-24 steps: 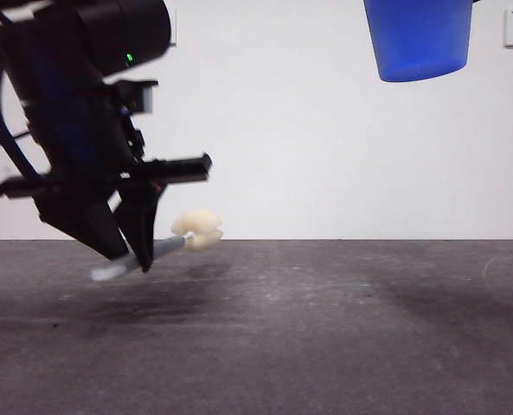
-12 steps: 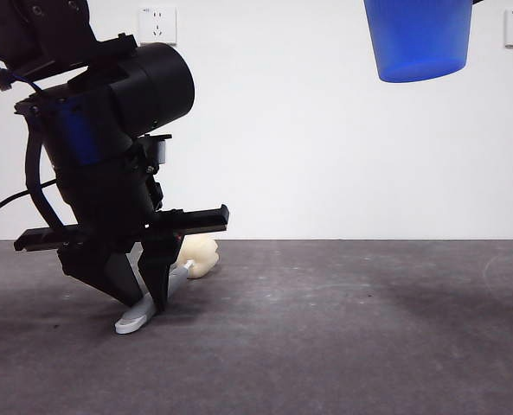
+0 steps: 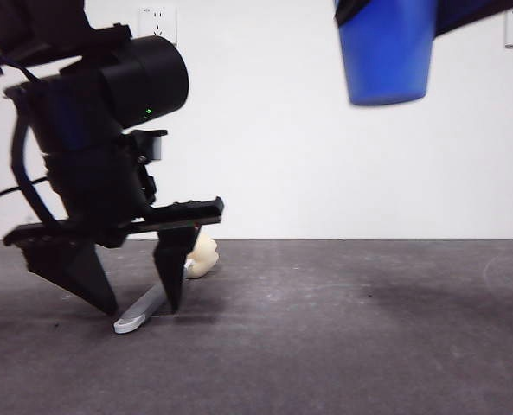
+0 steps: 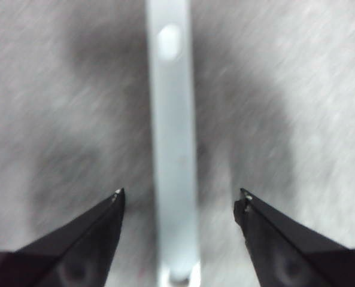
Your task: Pick up the cup brush,pick up the cup,insert the brush into the cup,clean the cup,put the cup brush back,put the cup back to the fixed position on the table
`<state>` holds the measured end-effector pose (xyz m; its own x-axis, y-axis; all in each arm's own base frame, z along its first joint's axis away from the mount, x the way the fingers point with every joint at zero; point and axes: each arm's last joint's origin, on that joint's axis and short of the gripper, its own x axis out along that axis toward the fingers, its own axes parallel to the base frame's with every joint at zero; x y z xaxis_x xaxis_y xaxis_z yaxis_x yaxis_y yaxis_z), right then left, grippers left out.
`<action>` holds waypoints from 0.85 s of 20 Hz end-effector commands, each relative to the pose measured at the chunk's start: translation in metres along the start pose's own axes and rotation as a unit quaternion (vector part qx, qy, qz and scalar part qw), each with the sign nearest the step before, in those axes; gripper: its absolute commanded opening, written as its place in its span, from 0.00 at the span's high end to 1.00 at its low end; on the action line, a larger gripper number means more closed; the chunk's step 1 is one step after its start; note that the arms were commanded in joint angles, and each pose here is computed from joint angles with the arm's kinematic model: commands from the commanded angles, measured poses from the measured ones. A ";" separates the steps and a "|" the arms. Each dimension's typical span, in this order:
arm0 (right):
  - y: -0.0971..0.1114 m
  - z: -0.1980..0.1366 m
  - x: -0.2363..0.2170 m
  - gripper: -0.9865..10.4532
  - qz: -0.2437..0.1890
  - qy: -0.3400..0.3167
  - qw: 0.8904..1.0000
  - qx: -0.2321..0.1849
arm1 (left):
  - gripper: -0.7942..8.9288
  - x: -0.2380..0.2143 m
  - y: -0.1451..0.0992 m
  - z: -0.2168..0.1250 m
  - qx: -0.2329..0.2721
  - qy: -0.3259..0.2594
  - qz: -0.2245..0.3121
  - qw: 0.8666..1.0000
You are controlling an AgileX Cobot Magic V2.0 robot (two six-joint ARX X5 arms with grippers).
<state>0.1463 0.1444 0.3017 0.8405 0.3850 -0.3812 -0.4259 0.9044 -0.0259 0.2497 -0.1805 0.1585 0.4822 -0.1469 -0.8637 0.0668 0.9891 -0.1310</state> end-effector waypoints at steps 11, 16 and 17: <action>-0.042 -0.077 0.129 0.93 0.019 0.009 0.999 0.037 | 0.59 -0.138 0.017 0.000 0.049 -0.107 -0.140 0.983; -0.049 -0.104 0.159 0.93 0.005 0.019 1.000 0.012 | 0.59 -0.167 0.030 -0.010 0.051 -0.124 -0.147 0.980; -0.050 -0.107 0.162 0.93 0.006 0.021 1.000 0.008 | 0.59 -0.169 0.031 -0.010 0.051 -0.127 -0.148 0.979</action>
<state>0.2695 0.1426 0.1459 0.8221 0.3867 -0.4179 -0.4207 0.9071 0.0118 0.1615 -0.1248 0.2971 0.6320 -0.4375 -0.6396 0.3072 0.8992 -0.3115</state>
